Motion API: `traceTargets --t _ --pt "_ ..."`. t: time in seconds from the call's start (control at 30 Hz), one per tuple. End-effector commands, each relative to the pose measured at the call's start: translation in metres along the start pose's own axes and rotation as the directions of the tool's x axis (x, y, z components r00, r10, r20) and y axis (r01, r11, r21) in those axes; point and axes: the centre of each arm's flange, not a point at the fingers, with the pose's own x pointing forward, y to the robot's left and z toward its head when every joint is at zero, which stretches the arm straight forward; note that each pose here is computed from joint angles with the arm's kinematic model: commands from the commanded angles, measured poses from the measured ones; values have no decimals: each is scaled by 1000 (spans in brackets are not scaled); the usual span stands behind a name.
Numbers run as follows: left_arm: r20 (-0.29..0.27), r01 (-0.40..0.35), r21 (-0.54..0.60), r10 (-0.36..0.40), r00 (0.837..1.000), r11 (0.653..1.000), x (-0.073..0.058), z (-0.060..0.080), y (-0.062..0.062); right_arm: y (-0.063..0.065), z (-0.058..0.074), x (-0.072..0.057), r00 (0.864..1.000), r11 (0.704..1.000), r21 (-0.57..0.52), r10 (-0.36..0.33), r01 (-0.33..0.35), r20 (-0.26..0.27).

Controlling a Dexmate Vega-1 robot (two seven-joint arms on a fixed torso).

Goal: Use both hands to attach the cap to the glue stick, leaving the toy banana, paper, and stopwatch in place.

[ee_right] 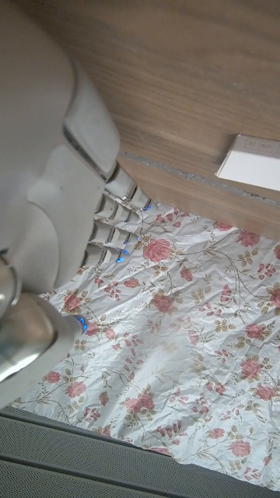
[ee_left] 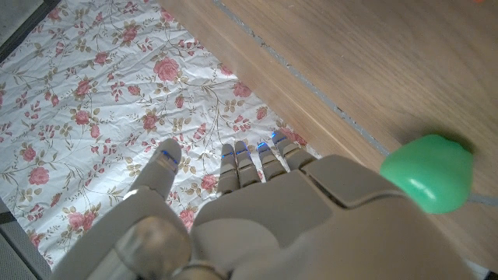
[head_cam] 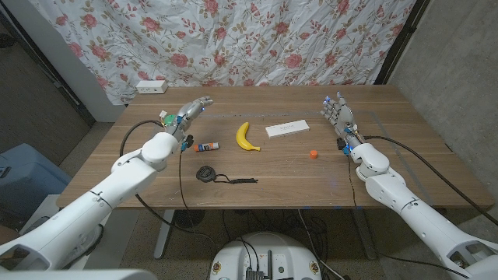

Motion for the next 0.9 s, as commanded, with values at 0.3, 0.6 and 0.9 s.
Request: traceTargets --t 0.3,0.6,0.9 --pt "-111 113 405 -74 991 907 -20 43 23 4 0 0 1000 1000 -10 11 -10 10" --pt "-155 172 572 -100 983 802 -16 56 20 2 3 -2 999 1000 -28 -11 12 30" --pt "-210 223 693 -103 972 686 -12 62 11 -1 5 -8 998 998 -43 -46 48 39"
